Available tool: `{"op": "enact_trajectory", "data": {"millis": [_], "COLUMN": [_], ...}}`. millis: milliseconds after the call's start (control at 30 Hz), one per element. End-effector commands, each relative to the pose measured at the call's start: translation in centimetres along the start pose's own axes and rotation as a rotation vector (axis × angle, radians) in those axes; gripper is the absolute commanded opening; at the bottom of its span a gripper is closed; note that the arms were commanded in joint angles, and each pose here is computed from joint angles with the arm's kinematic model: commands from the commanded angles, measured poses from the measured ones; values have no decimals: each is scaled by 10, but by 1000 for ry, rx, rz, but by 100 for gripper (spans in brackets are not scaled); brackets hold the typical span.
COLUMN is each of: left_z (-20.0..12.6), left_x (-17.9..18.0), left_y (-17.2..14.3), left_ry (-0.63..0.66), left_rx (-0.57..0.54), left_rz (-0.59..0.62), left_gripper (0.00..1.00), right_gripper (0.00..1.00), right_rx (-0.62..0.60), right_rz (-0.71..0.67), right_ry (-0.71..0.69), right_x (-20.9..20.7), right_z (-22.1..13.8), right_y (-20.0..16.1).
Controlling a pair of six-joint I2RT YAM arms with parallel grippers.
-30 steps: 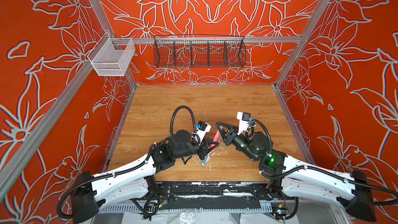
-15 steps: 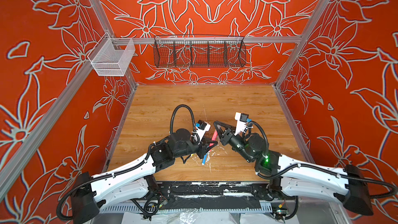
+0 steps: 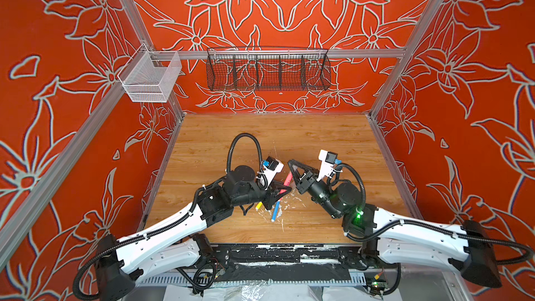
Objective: Insert pens into pen caps
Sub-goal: Put on the pen cap to the pen.
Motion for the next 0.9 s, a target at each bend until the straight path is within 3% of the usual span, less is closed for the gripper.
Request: {"op": "enact_trajectory", "data": {"millis": [0,167,400,600,700,867], "left_z": [-59,-59,-68,-75,-71,-55], "left_x": [20,15,17,15,12,15], "left_y": [142,140,142,142,135,99], "left_ry": [190,164,196,201,171,143], "left_rx": [-546,-555,-574,-591,-563,-450], "left_rz": [128,157,163,173,171,130], "left_gripper": [0,0,0,0,0,0], "right_gripper": [0,0,0,0,8,15], "right_rx": [654,752,782,656,573,439], "right_rz": [-21,-14,-17,-58,-93,-180], "right_ry": [-149,-160,-191,-209,-197,-224], "right_x": [-63,-59,-60,-62,-53,-36], "right_z": [-48,-53,-65,-70,-68,-59], "right_y": [-138,-162,-169,-141,-120,-85]}}
Point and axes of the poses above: each gripper's point midway between its finger pads, its own z axis out along the fingers, its own x axis along the line the jaws close on, y = z × x, the point moved 2 cm from there along -z, back along the fingers, and after that the axes turned 14 degrees about z, right-handed, at the moved point
